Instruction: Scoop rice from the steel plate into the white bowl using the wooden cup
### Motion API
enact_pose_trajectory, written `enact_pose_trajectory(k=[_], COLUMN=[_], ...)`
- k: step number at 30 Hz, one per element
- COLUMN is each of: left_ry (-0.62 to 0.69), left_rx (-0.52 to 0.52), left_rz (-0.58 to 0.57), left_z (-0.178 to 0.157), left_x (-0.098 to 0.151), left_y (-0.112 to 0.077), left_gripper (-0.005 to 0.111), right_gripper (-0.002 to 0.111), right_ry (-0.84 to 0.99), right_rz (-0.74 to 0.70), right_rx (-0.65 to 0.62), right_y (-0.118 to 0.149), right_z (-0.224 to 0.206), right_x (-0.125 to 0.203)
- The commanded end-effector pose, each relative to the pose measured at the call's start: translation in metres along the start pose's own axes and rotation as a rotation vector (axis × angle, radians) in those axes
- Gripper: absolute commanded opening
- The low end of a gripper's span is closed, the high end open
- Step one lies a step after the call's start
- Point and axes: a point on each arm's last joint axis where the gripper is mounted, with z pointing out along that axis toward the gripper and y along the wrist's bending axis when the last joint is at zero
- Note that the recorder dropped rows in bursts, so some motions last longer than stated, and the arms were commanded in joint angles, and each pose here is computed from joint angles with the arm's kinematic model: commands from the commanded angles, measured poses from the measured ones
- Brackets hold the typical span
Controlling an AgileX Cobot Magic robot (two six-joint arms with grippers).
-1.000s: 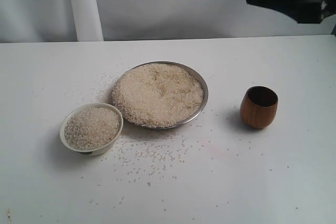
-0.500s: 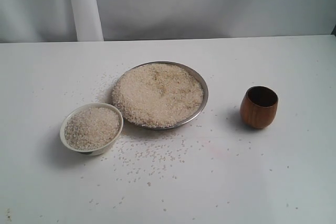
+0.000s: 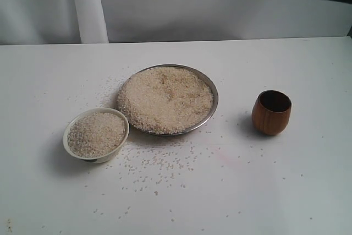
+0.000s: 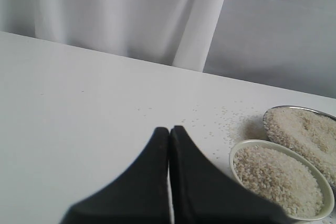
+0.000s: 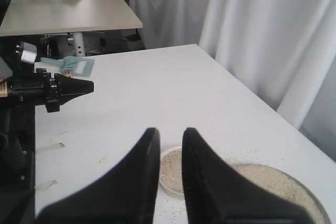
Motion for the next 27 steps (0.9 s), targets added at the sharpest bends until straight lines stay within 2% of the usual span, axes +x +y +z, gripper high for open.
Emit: enact_pose_trajectory(k=[1,6,11,13,15,18,20,24,27], left_ry=[0.000,0.000,0.000,0.000,0.000,0.000,0.000,0.000,0.000], left_rx=[0.005,0.005,0.005,0.005,0.005,0.005,0.005,0.005,0.005], left_rz=[-0.003,-0.003,-0.003,-0.003,-0.003,-0.003,-0.003,-0.003,-0.003], left_z=[0.000,0.000,0.000,0.000,0.000,0.000,0.000,0.000,0.000], left_x=[0.000,0.000,0.000,0.000,0.000,0.000,0.000,0.000,0.000], left_y=[0.000,0.000,0.000,0.000,0.000,0.000,0.000,0.000,0.000], left_gripper=[0.000,0.000,0.000,0.000,0.000,0.000,0.000,0.000,0.000], right_gripper=[0.015,0.015,0.015,0.015,0.015,0.015,0.015,0.015,0.015], right_ry=[-0.028,0.031,0.275,0.338,0.352,0.279,0.219,0.074,-0.110], right_rz=[-0.064,-0.146,-0.322,-0.335,-0.269,-0.114,-0.053,-0.069,-0.093], right_rx=[0.170,0.399,0.567,0.654,0.809,1.055,1.139,1.180,1.178], right_y=[-0.014,-0.028,-0.019,-0.012,-0.007,0.003,0.013,0.036,0.051], right_z=[-0.003,-0.012,-0.034,-0.047,-0.064,-0.089,-0.101,-0.110,-0.108], right_x=[-0.003,-0.002,0.008,0.008,0.007,0.004,0.002,0.005,0.019])
